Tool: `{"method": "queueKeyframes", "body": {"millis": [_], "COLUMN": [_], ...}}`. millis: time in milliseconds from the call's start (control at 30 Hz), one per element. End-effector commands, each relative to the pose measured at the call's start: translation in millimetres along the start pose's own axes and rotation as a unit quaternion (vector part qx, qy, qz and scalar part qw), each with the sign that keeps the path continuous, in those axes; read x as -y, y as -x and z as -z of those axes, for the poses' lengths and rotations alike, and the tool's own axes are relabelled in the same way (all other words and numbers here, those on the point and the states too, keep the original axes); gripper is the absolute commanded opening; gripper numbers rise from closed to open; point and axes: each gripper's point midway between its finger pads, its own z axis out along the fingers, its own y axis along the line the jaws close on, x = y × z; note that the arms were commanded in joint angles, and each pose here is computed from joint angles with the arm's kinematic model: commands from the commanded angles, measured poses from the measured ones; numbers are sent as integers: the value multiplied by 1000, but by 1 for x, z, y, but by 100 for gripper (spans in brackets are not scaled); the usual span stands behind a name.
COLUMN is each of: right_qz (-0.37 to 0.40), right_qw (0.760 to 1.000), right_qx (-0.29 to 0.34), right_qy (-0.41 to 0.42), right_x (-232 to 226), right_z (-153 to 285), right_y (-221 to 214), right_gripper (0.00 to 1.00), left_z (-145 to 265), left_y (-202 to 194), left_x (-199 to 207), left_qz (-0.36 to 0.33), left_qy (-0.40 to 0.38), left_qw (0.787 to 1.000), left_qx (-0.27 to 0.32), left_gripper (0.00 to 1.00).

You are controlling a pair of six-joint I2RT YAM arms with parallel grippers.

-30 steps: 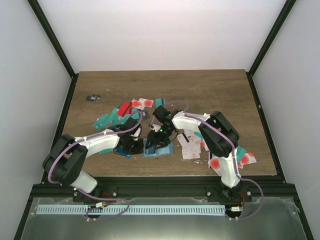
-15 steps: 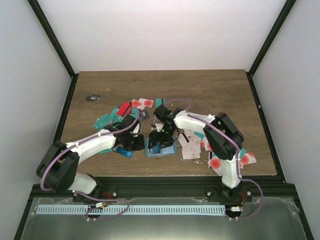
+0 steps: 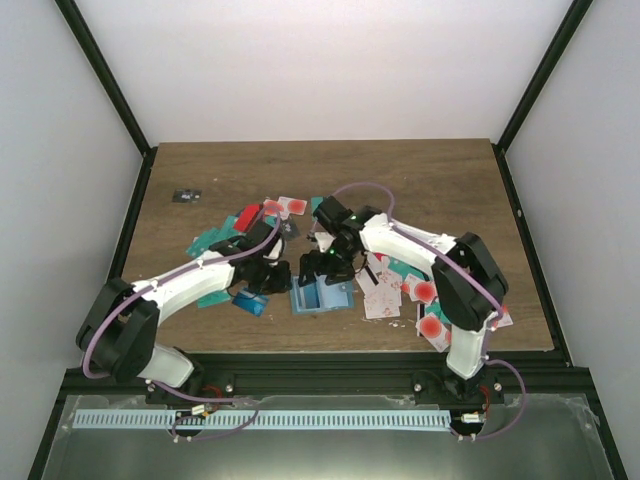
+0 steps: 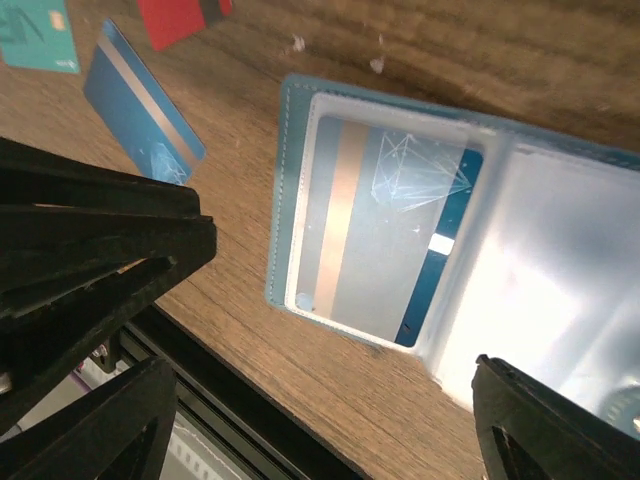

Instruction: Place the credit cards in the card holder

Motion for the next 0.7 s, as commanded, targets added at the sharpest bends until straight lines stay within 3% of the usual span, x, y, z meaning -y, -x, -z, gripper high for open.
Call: {"method": "queueKeyframes", "body": {"millis": [0,133,333,500,667], "right_qz": [18,-14,-141,-210,-236], "right_qw": [997,989,956,933,927], "right_qx": [67,125,183,202,188], "right_qy": [-22,-78,-178,-211,-225], "right_x": [0,34,107,147,169], "right_z": [43,67,96,106,103], "right_y": [14,12,-19,-47,-61], "right_gripper": [83,86,90,94,98], "left_z": [13,18,9,-15,-41], "left_y": [7,11,24,33,40], "left_x": [1,9,56,105,130], "left_qz": [-4,-14,-68,-113,-123], "left_qy": [17,6,-35,-57,-72], "left_qw": [1000,1000,997,992,989], "left_qx": [15,17,4,-18,-38], "left_gripper": [16,19,22,23,23]}}
